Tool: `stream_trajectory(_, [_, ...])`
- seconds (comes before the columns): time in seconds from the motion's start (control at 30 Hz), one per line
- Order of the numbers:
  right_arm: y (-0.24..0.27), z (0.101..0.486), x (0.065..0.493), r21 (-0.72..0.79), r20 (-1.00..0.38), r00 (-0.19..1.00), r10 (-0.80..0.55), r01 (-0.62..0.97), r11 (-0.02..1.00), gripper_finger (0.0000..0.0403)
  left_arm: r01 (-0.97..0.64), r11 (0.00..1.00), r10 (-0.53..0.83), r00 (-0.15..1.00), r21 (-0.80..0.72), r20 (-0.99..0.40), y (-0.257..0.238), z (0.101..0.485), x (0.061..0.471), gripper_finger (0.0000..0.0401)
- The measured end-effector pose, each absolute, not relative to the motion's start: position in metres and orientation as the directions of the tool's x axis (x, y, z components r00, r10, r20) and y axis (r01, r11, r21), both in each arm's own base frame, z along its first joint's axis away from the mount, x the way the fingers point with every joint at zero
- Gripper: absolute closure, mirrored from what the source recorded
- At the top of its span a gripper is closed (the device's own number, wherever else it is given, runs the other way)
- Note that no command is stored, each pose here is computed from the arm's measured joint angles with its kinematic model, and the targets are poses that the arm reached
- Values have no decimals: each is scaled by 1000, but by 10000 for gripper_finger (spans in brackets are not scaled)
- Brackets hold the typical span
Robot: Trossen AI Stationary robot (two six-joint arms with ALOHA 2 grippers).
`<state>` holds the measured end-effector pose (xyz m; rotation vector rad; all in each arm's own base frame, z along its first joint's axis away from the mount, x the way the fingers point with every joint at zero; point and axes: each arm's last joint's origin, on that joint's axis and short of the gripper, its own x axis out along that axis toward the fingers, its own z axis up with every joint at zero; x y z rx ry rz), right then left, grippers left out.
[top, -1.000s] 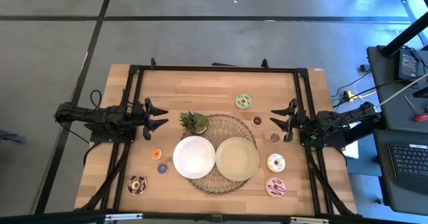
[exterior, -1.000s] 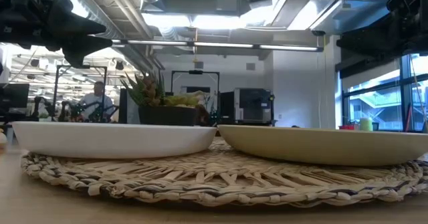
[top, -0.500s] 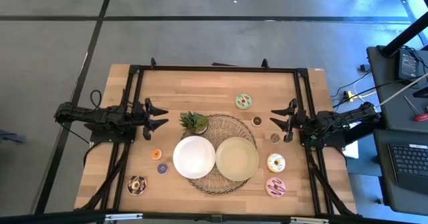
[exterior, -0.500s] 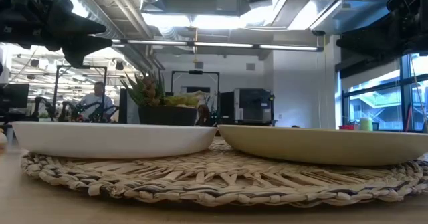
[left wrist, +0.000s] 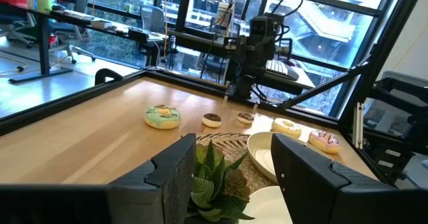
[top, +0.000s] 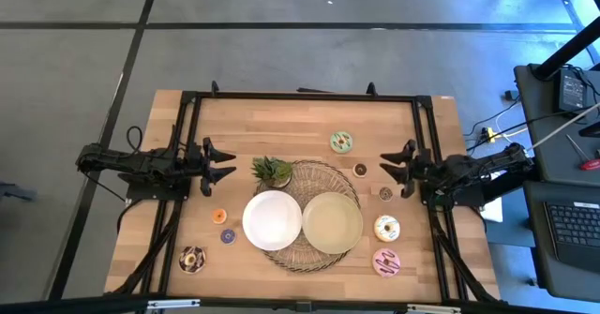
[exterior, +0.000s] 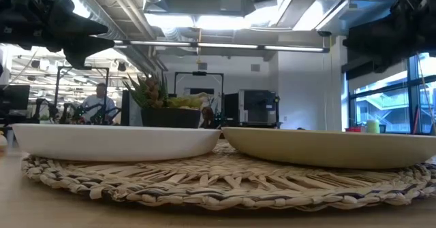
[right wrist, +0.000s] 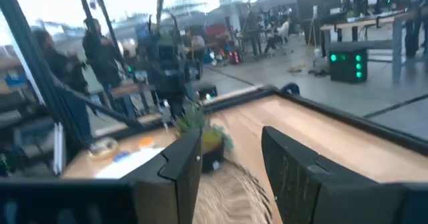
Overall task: Pick & Place donuts
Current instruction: Put the big blue donut on the brown plate
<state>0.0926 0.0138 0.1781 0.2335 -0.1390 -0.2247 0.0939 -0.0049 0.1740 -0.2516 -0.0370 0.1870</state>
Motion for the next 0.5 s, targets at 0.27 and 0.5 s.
stream_trajectory(0.27, [16,218,87,145,277,957,-87,48,988,247,-179,951,188,982,-251,13,-5,174,94,210])
stream_trajectory(0.5, [21,252,106,58,33,989,-145,143,988,247,-180,951,189,982,-251,13,-5,174,94,211])
